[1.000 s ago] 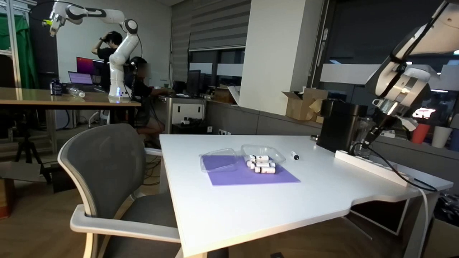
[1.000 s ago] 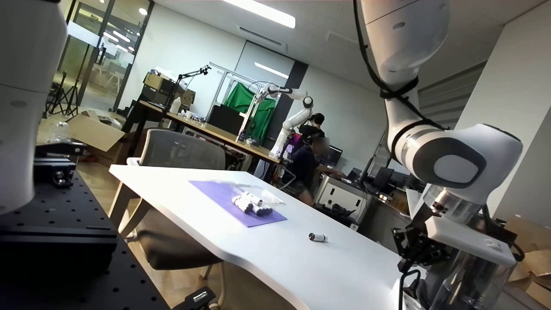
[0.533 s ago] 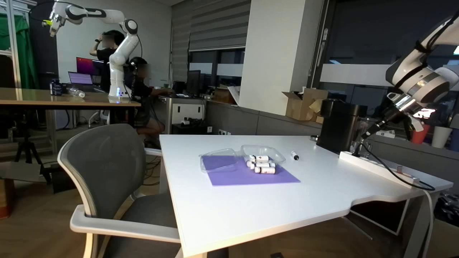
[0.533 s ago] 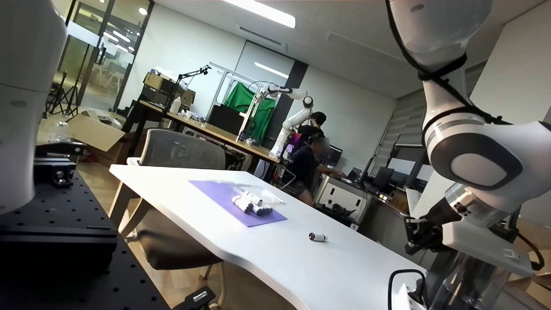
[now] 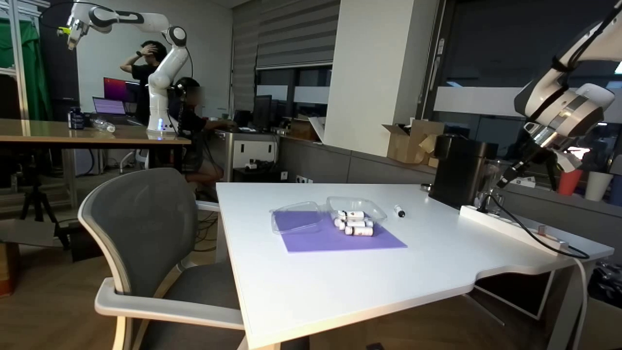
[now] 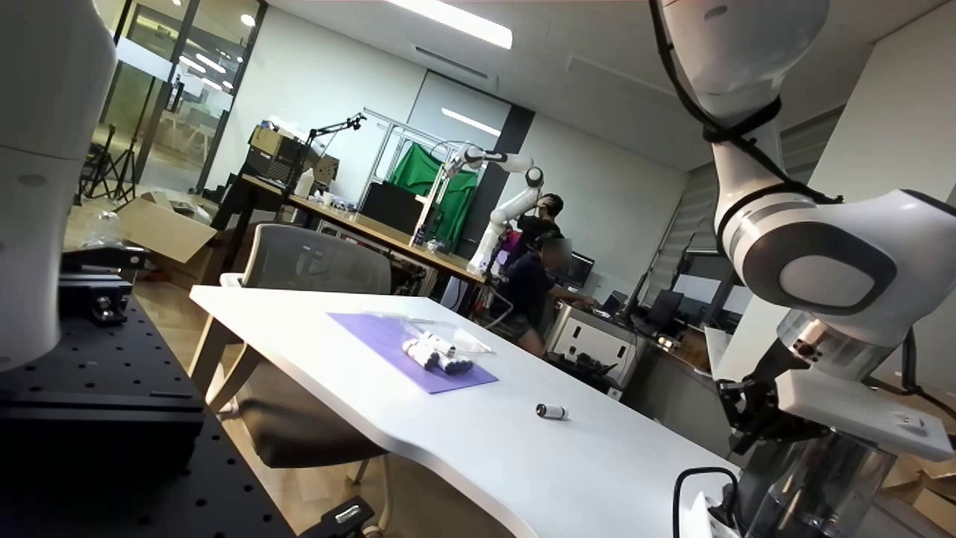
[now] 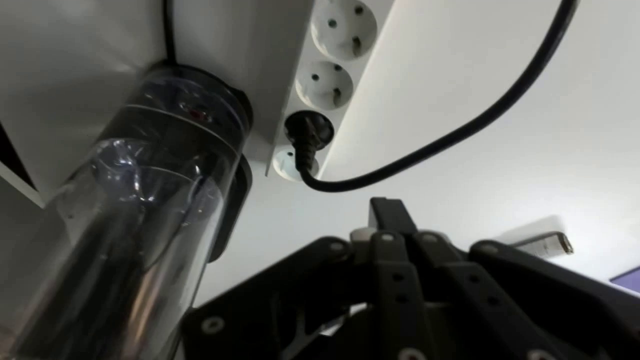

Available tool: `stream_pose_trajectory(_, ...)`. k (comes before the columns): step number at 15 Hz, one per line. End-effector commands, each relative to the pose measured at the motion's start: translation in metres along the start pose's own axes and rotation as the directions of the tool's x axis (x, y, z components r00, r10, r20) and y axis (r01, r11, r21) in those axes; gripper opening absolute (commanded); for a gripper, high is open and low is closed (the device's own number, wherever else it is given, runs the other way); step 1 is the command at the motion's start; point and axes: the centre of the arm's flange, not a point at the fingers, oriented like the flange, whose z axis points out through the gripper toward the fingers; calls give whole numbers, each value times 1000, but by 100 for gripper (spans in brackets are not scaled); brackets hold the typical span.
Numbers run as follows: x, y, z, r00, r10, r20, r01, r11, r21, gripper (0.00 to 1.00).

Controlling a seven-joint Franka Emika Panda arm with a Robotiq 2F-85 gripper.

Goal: Remove one object from the clear container and put back one object into the container then press down on the extension cable

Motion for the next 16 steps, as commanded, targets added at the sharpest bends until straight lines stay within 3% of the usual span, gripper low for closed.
stream_pose_trajectory(1, 1, 3, -24, 984, 30, 174, -22, 999, -45, 0)
stream_pose_trajectory(4, -15, 11, -35, 944, 2, 329, -14, 999, 34, 0)
stream_pose_trajectory(8, -53, 11, -54, 890, -52, 454, 0, 993, 114, 0)
stream_pose_trajectory(11, -80, 17, -64, 866, -48, 498, -16, 992, 124, 0)
stream_pose_trajectory(16, -97, 22, -63, 873, -27, 487, -32, 993, 114, 0)
